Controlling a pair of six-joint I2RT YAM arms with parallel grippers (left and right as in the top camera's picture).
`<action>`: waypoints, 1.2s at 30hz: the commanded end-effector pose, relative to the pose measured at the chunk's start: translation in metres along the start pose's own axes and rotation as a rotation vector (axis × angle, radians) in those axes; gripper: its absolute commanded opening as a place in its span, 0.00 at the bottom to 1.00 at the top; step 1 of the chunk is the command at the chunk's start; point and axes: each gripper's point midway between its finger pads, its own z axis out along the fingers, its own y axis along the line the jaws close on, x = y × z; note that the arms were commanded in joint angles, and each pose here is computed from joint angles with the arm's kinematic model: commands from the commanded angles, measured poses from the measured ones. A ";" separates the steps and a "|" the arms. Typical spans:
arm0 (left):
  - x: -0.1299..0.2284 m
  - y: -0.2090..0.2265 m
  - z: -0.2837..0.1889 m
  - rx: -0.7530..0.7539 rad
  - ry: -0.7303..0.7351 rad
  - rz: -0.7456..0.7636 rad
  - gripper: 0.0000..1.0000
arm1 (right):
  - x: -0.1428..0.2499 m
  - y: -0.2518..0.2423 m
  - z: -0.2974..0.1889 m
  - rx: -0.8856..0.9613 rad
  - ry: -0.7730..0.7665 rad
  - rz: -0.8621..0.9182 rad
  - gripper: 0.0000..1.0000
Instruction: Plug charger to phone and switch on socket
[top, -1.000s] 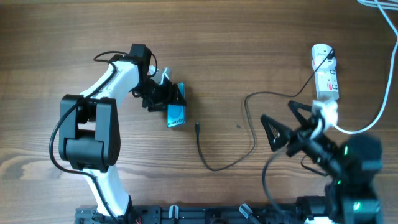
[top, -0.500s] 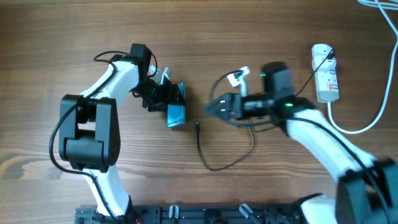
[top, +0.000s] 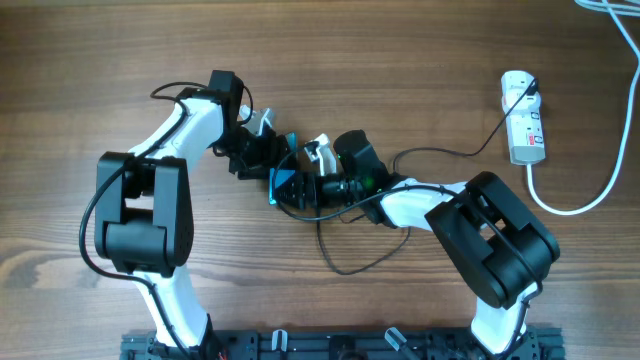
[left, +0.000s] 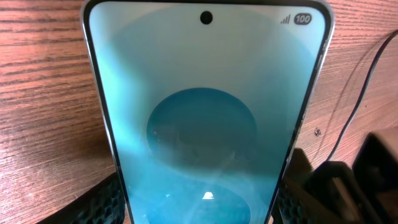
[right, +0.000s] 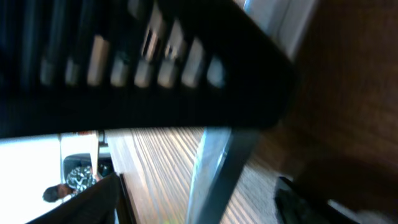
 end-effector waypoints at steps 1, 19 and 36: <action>0.000 -0.005 -0.004 0.032 -0.006 0.016 0.63 | -0.010 -0.003 0.003 0.020 -0.046 -0.006 0.63; 0.000 -0.005 -0.004 0.032 -0.005 0.016 0.64 | -0.039 0.009 -0.001 -0.009 -0.174 -0.018 0.23; 0.001 -0.005 -0.004 0.031 -0.003 0.014 1.00 | -0.037 0.010 0.000 -0.013 -0.166 0.003 0.04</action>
